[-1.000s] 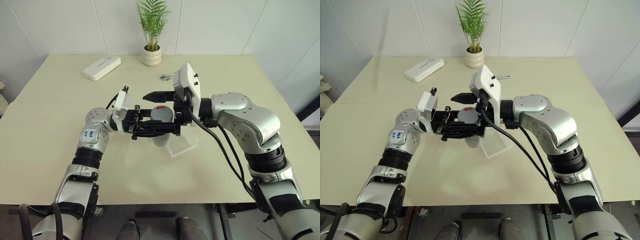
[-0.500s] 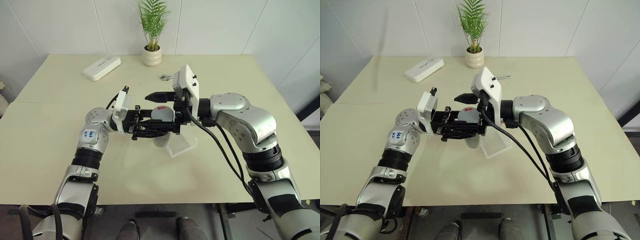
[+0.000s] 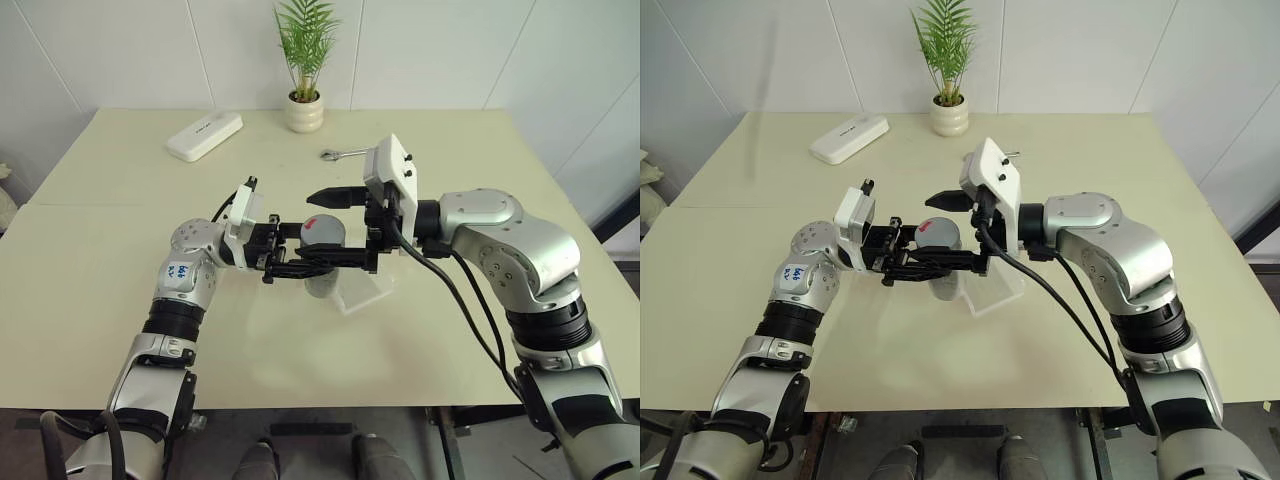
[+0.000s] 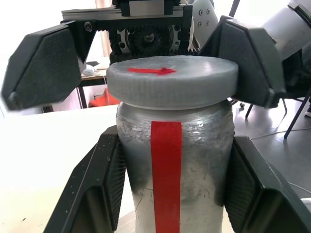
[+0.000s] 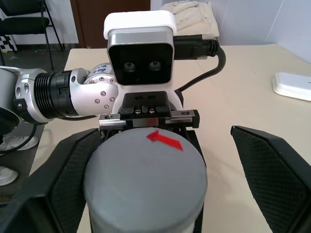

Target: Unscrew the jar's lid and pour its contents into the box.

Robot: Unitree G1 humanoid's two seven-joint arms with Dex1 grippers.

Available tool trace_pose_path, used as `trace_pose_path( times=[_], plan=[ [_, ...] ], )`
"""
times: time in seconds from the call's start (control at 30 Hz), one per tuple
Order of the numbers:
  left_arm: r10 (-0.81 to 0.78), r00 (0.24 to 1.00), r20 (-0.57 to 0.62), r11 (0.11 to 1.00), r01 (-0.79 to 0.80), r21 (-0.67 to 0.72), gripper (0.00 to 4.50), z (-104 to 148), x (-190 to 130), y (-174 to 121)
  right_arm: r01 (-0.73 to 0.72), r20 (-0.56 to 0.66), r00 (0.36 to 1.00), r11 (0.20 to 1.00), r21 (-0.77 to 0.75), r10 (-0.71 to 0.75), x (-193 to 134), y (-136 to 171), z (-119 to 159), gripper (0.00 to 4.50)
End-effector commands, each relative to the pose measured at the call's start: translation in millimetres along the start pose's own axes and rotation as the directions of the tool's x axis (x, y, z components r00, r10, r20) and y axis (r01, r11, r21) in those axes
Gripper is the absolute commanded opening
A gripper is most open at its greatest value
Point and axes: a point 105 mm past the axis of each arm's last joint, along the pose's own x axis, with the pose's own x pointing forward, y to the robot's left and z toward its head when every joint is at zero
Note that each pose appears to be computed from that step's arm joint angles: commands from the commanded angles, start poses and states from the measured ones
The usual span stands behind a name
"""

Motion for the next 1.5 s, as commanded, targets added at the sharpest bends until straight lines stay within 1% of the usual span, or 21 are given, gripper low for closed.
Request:
trace_pose_path(
  times=[0.03, 0.4, 1.1, 1.5],
  plan=[
    [-0.102, 0.995, 0.012, 0.994, 0.102, 0.045, 2.62, 9.7, 1.9, -11.1, 0.058, 0.028, 0.998, 0.998, -0.038, -0.056, -12.2, -4.9, 12.5, 4.49],
    [-0.103, 0.995, 0.008, 0.994, 0.103, 0.043, 2.62, 10.0, 1.7, -10.3, 0.055, 0.005, 0.998, 0.998, -0.036, -0.055, -17.9, 1.5, 7.8, 4.49],
    [-0.098, 0.995, 0.004, 0.994, 0.098, 0.049, 2.62, 10.1, 1.3, -8.2, 0.026, 0.002, 1.0, 0.999, -0.032, -0.026, -20.9, 12.8, 10.7, 4.49],
    [-0.099, 0.995, 0.002, 0.994, 0.099, 0.049, 2.62, 9.6, 1.3, -6.9, 0.009, 0.049, 0.999, 1.0, -0.025, -0.008, -12.1, 16.5, 19.2, 4.49]
  ],
)
